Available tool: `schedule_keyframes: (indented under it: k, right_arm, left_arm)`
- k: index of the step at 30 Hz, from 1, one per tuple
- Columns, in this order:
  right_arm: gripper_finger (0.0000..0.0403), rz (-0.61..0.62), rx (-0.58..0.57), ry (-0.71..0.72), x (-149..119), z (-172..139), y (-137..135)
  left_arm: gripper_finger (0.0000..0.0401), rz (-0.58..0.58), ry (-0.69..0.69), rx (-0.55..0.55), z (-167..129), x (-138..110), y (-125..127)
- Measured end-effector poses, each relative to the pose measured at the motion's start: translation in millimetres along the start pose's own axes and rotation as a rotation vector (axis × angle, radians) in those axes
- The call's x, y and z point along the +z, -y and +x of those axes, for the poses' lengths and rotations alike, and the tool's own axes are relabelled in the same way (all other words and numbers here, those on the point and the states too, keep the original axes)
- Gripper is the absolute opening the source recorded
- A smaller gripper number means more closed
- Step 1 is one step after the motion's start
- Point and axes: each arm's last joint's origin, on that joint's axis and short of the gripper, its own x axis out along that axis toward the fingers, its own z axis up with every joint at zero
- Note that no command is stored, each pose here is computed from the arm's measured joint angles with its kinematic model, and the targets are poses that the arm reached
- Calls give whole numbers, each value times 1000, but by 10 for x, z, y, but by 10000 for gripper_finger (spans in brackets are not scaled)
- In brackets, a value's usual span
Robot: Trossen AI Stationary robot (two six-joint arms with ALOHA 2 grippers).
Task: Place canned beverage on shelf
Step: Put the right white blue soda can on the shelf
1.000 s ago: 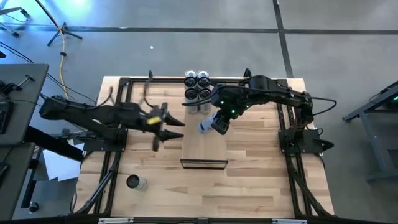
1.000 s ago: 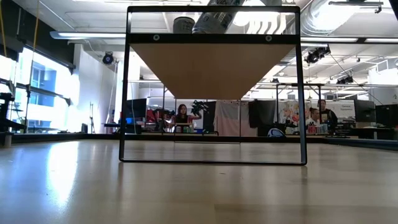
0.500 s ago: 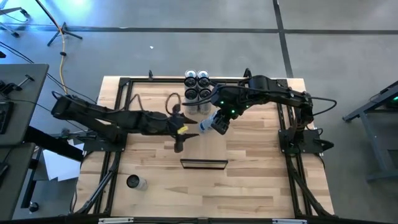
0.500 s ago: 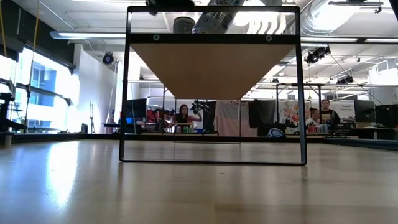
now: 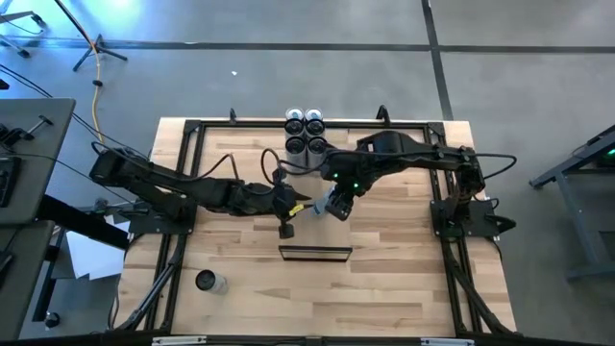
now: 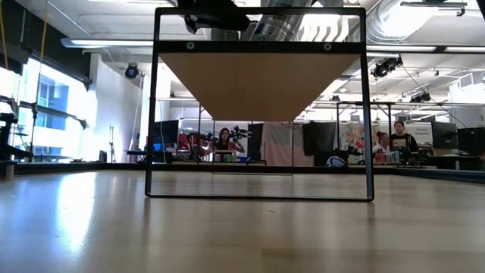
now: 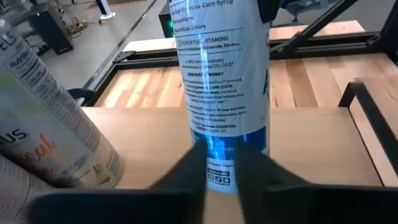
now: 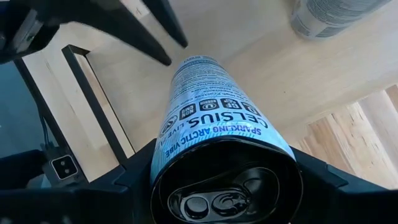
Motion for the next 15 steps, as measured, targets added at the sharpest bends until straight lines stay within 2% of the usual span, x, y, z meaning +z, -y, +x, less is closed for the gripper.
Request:
schedule_keyframes:
  k: [1,3,10,15]
  right_arm:
    - [243,5,0,0,1,1,1]
    - [243,8,-1,1,1,1,1]
    - [243,7,-12,-5,-5,5,7]
    - [243,7,-29,-24,-21,14,20]
  left_arm:
    - [29,1,-2,0,0,-3,0]
    - [9,-8,10,0,26,3,11]
    - [2,5,-3,-60,197,-83,97]
    - [1,-10,-11,-30,301,-141,138]
